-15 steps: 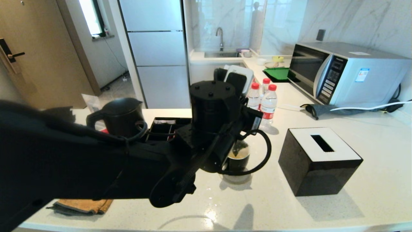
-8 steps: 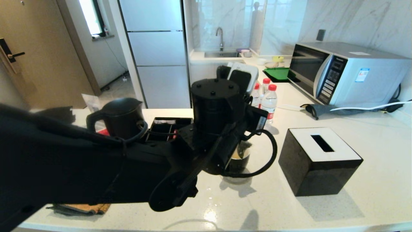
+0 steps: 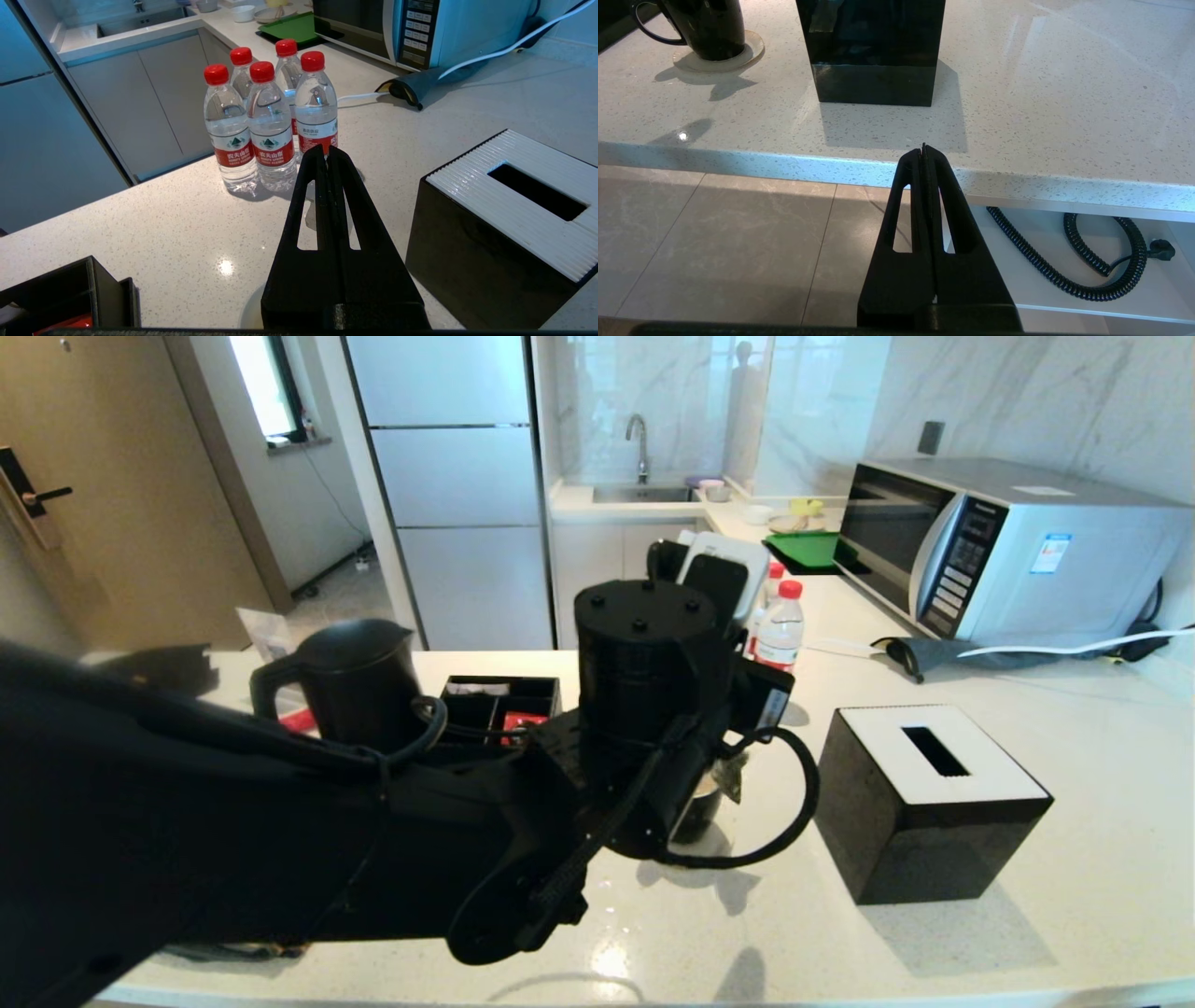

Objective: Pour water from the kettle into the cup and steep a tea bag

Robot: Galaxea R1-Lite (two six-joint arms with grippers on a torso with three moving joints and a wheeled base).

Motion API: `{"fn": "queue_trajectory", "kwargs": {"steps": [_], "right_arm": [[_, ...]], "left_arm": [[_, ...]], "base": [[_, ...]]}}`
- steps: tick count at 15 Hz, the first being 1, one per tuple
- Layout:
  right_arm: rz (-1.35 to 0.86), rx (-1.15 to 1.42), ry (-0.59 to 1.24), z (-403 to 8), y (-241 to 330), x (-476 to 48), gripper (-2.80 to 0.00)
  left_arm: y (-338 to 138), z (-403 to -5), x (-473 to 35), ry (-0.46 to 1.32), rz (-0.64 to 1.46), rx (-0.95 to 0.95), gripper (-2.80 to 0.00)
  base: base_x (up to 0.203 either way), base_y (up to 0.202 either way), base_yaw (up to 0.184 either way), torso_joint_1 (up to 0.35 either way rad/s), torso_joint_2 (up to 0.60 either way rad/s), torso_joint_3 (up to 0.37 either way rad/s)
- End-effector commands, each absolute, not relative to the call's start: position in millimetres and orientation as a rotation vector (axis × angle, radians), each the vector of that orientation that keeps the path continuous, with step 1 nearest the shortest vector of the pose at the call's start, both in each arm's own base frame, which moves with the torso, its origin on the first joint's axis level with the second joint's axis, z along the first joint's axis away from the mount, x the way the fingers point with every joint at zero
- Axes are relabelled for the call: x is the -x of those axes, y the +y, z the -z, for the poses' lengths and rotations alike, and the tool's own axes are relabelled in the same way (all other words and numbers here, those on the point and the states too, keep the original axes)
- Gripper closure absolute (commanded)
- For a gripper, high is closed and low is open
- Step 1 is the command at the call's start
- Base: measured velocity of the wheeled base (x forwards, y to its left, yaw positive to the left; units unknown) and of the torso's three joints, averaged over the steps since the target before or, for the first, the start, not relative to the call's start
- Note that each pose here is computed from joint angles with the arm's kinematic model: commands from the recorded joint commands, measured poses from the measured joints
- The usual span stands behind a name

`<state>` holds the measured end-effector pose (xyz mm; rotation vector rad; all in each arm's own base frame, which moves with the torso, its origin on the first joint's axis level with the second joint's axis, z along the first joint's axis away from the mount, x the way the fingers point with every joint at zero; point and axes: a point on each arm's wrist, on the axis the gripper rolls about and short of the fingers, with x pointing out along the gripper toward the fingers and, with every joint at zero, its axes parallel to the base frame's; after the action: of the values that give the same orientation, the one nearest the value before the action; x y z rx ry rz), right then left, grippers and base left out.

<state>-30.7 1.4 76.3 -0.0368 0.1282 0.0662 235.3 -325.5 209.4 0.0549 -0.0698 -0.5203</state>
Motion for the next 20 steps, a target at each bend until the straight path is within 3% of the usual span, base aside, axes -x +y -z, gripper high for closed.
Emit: {"fn": "queue_trajectory", "kwargs": {"steps": [1,14,20], "right_arm": [[-0.067,0.037,0.131,-76,1,31,0.00],[-0.067,0.037,0.131,-76,1,31,0.00],[-0.067,0.037,0.131,-76,1,31,0.00]], "left_arm": [[-327,-208,-236,-0.070,0.519,-0.056,0.00],[-319,-208,-248,-0.071,0.484,-0.061,0.00],[-330,-242,-253,-0.144,0.488,-0.039,0.00]], "base": [[0.000,0.000,0.000,0.000,0.00,0.000],[0.000,0.000,0.000,0.000,0.00,0.000],[0.000,0.000,0.000,0.000,0.00,0.000]]}}
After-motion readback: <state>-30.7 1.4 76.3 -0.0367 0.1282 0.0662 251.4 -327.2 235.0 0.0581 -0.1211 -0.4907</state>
